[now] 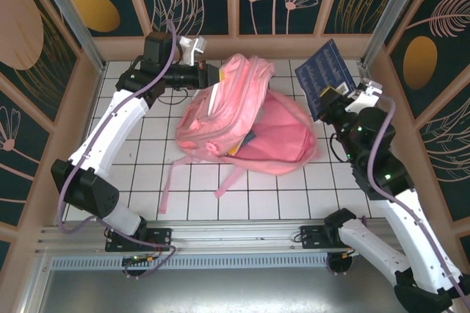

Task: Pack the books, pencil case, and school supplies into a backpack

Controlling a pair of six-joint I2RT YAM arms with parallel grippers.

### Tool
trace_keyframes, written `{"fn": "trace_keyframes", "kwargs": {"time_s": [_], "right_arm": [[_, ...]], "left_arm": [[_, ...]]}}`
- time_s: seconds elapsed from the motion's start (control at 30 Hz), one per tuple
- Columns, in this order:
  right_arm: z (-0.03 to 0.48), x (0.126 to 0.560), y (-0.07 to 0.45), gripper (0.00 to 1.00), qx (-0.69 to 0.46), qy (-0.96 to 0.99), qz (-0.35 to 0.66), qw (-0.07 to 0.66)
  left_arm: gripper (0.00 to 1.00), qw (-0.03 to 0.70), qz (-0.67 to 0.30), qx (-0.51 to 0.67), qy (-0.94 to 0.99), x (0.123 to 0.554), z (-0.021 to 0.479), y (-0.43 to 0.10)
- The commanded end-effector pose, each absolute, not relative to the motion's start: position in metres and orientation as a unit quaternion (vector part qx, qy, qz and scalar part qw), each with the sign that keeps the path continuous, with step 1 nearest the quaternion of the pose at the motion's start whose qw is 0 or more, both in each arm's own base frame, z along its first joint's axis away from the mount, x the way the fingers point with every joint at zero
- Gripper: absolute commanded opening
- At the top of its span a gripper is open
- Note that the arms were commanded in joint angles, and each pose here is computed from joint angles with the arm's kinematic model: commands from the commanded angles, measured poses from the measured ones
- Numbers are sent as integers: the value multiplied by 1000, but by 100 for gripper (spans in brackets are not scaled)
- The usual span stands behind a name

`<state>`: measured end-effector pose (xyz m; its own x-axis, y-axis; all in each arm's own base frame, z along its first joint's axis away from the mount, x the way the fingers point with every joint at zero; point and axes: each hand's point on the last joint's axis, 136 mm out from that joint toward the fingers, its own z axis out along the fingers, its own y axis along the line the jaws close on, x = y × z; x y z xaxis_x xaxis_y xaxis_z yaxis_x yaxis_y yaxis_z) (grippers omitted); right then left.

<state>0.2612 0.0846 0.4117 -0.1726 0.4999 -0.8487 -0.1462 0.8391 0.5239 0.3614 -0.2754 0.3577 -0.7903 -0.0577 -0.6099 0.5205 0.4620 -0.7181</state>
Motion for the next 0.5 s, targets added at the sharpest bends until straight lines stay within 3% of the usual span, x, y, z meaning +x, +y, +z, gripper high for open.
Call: {"fn": "trace_keyframes", "kwargs": {"time_s": [0.0,0.2,0.47], "right_arm": [[410,240,109,0,57,753,301,583],[377,219,132,0,38,789,364,494],[341,209,126,0,71,831,344,430]], "left_arm": [[0,328,-608,253,677,335,435,-293],[0,315,-633,267,654,336,445,-299],[0,311,-636,265,655,334,441,-299]]}}
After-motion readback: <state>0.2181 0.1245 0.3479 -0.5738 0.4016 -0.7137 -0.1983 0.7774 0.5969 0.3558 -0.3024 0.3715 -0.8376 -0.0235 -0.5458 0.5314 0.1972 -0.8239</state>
